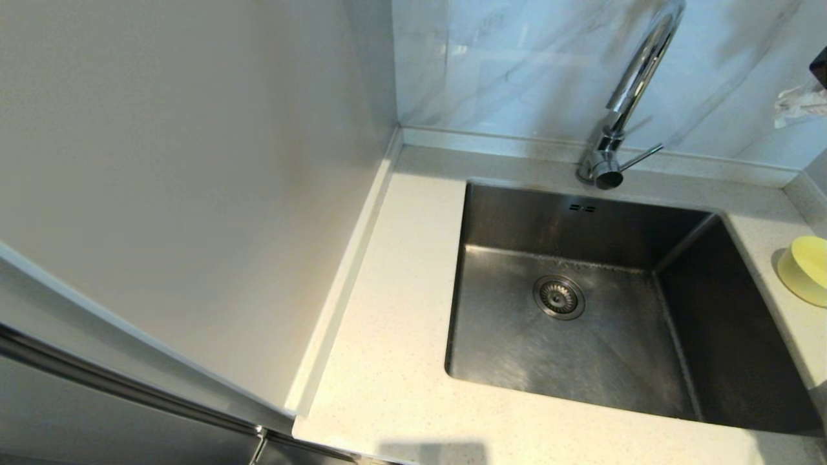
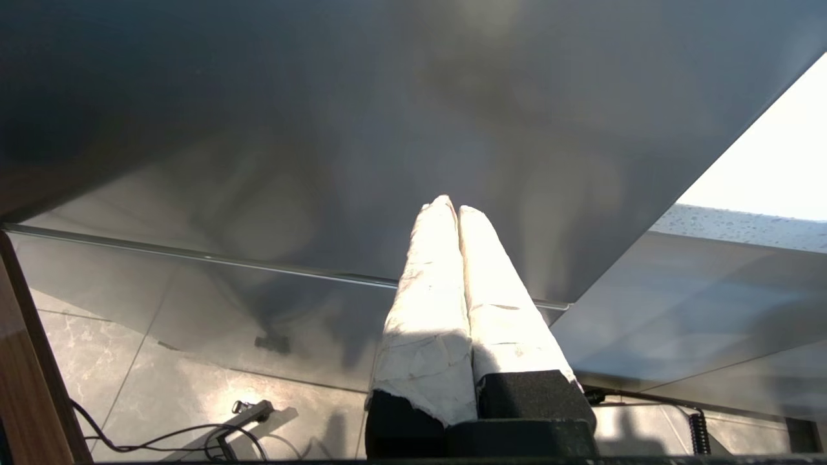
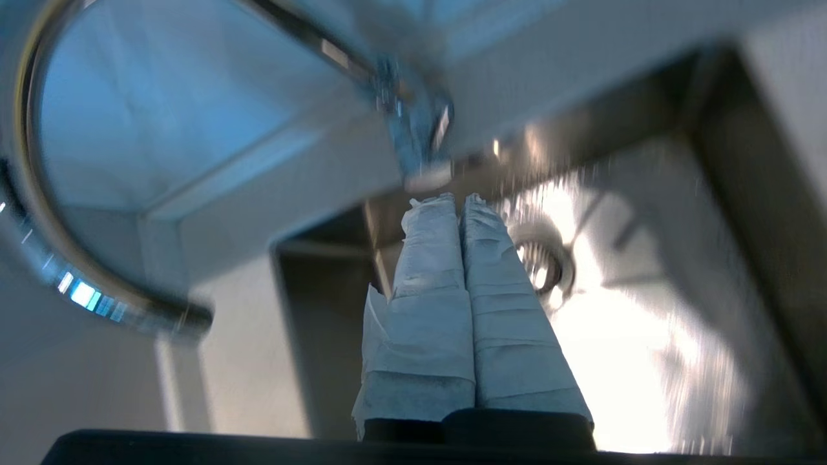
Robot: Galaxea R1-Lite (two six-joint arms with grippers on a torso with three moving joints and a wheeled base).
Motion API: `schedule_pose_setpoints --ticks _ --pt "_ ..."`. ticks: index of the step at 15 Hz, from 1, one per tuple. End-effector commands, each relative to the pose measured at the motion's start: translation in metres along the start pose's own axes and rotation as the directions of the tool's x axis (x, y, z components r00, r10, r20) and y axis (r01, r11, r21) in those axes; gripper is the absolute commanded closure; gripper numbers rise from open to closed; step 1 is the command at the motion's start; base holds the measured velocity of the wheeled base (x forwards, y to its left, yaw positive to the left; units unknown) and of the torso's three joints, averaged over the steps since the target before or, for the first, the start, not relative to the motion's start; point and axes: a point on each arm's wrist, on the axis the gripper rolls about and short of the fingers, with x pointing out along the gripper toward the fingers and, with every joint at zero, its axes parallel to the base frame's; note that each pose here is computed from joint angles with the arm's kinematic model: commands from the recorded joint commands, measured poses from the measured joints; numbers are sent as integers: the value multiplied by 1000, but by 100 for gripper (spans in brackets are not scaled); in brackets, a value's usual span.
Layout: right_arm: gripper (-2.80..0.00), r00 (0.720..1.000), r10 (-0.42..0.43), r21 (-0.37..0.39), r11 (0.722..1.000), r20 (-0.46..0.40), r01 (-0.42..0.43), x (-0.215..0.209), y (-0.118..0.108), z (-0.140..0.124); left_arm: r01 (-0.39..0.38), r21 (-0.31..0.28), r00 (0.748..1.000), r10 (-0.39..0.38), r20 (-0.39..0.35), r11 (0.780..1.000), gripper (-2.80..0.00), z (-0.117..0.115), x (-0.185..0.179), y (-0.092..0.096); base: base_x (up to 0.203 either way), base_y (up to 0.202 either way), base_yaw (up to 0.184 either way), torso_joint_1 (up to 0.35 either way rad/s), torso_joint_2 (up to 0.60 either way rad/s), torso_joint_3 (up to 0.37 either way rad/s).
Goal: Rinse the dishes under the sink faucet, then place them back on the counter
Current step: Turn on the faucet
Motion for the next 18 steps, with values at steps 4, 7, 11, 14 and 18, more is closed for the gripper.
schedule_pose_setpoints --ticks 4,7,11,14,18 --pt "0 999 15 -130 991 41 -9 56 -5 0 -1 0 1000 1 0 1000 0 0 0 0 0 0 0 0 0 0" --pt "0 996 41 -223 974 79 -22 87 -10 0 1 0 1000 -1 0 1000 0 0 0 0 0 0 0 0 0 0" --pt "0 997 46 -257 966 55 -30 112 -13 -9 -1 0 1000 1 0 1000 0 0 0 0 0 0 0 0 0 0" --pt "0 995 94 -264 961 24 -84 118 -13 -12 -1 0 1000 1 0 1000 0 0 0 0 0 0 0 0 0 0" --pt "0 989 140 -278 953 56 -119 139 -9 -18 -1 0 1000 1 0 1000 0 0 0 0 0 0 0 0 0 0"
